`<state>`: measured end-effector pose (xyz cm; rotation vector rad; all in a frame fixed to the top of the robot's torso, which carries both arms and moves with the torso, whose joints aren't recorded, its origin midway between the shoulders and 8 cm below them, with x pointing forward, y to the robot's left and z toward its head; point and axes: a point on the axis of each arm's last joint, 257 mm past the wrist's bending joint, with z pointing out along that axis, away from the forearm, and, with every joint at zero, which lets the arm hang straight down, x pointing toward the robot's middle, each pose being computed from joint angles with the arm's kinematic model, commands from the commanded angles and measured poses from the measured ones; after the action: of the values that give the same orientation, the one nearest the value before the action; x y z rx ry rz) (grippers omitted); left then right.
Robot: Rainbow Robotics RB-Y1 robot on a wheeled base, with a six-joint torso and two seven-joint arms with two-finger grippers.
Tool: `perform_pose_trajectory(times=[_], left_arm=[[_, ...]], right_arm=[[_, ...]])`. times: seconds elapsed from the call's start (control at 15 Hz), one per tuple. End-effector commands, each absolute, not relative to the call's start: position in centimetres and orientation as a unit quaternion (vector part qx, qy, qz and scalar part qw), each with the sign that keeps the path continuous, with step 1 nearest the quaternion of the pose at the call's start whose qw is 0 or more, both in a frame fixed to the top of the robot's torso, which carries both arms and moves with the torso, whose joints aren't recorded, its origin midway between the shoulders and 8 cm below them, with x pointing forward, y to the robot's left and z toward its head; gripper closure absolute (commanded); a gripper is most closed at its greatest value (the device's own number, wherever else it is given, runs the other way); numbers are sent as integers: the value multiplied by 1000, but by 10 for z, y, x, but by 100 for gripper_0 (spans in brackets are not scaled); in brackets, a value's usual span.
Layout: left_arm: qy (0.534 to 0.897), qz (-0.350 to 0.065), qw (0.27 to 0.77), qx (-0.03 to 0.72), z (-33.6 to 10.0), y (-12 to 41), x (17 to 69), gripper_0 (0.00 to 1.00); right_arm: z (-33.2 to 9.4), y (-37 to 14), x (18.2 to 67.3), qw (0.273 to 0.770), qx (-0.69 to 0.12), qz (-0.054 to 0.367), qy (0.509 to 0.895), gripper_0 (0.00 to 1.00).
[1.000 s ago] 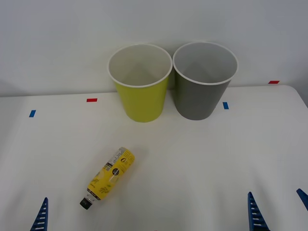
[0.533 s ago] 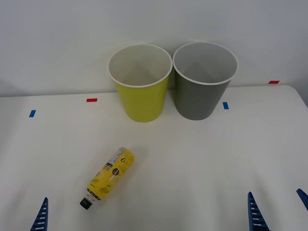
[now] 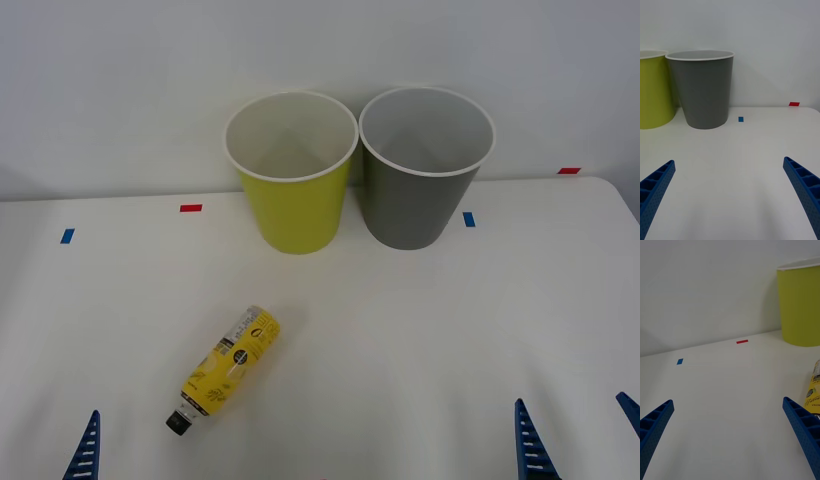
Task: Put cans in the gray bin and PET bottles in the light green bin.
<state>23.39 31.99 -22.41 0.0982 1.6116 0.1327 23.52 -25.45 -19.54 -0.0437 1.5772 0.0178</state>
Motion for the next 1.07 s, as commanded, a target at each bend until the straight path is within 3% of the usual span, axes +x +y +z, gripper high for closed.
perform_pose_trajectory(times=[0.07, 0.87, 0.93, 1.07], left_arm=[[721, 59, 689, 44, -224, 320, 234, 0], [721, 59, 689, 44, -224, 320, 234, 0], [742, 61, 666, 43, -249, 324, 228, 0], [746, 67, 660, 52, -254, 331, 227, 0]], right_arm=[[-195, -255, 235, 705, -20, 8, 709, 0], [-195, -255, 235, 705, -20, 8, 709, 0], [-195, -255, 235, 705, -20, 8, 709, 0], [-195, -255, 235, 705, -20, 8, 709, 0]])
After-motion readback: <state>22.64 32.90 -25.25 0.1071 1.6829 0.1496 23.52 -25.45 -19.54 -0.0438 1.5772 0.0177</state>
